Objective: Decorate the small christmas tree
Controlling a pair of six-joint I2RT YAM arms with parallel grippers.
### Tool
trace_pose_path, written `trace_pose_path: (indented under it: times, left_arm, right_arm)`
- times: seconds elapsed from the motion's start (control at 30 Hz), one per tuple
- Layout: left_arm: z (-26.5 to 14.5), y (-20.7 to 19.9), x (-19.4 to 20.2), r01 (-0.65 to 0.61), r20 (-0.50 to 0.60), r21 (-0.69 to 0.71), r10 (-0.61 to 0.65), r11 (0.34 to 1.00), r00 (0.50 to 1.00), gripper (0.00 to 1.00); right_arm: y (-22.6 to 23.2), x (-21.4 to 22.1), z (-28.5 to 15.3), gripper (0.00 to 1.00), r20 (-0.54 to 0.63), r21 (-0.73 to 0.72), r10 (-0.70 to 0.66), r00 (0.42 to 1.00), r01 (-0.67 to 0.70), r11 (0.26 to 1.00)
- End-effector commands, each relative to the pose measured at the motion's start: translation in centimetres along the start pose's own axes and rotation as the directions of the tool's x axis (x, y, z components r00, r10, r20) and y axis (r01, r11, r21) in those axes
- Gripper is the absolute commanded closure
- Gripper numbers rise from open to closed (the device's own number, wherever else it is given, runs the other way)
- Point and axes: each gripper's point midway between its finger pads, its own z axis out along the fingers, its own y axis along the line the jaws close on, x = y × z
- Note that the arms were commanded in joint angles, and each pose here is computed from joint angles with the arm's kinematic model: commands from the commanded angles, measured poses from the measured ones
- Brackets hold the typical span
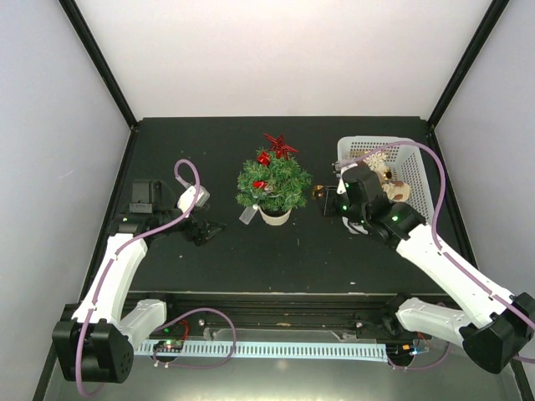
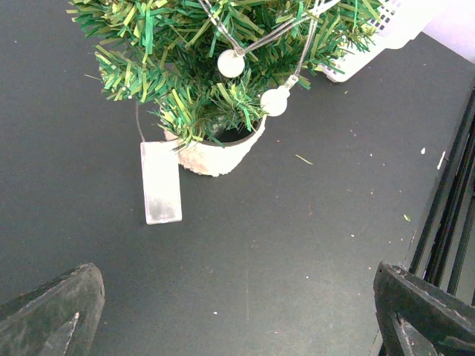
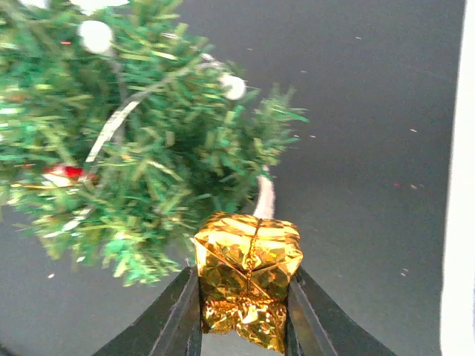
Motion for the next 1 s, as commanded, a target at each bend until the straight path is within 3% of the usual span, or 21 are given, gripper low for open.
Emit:
trace_pose_path:
  times: [0.0,0.1,0.27,0.43,0.67,0.97]
  left_arm:
    - [-0.3,-0.2,-0.5,-0.019,0.017,0.006,0.019,1.000,1.000,0.01]
    - [-0.4,-0.8,-0.6,-0.033,0.021,0.036,0.032,0.999,0.999,0.01]
    - [-1.6,-4.0,-1.8,-0.105,0.048,0.178,0.098,0.978,0.994,0.01]
    - [-3.4,-8.4,-4.2,-0.188,0.082,0.338,0.170,0.922,0.982,0.01]
    - [-4.9,-12.6,-7.5,-0.165,0.083,0.502,0.142,0.849,0.986,0.04]
    - [-5.2,-14.7,-7.6,-0.133,0.114,0.609,0.080,0.782,0.990,0.30]
  right_arm:
    - [3.6,-1.2,-1.4,0.69,0.015,-0.177,-0.064,0.998,0.066,0.982]
    - [6.2,-0.5,-2.9,0.69,0.002,-0.335,-0.119,0.993,0.113,0.936]
    - [11.2,1.9,-7.3,0.68,-0.002,-0.610,-0.229,0.973,0.180,0.772]
    - [14.8,3.9,-9.6,0.68,0.018,-0.679,-0.312,0.950,0.240,0.694]
    - [19.7,6.6,-9.7,0.69,0.019,-0.746,-0.322,0.947,0.228,0.626]
    - [23.1,7.2,-9.5,0.71,0.026,-0.788,-0.293,0.956,0.200,0.582]
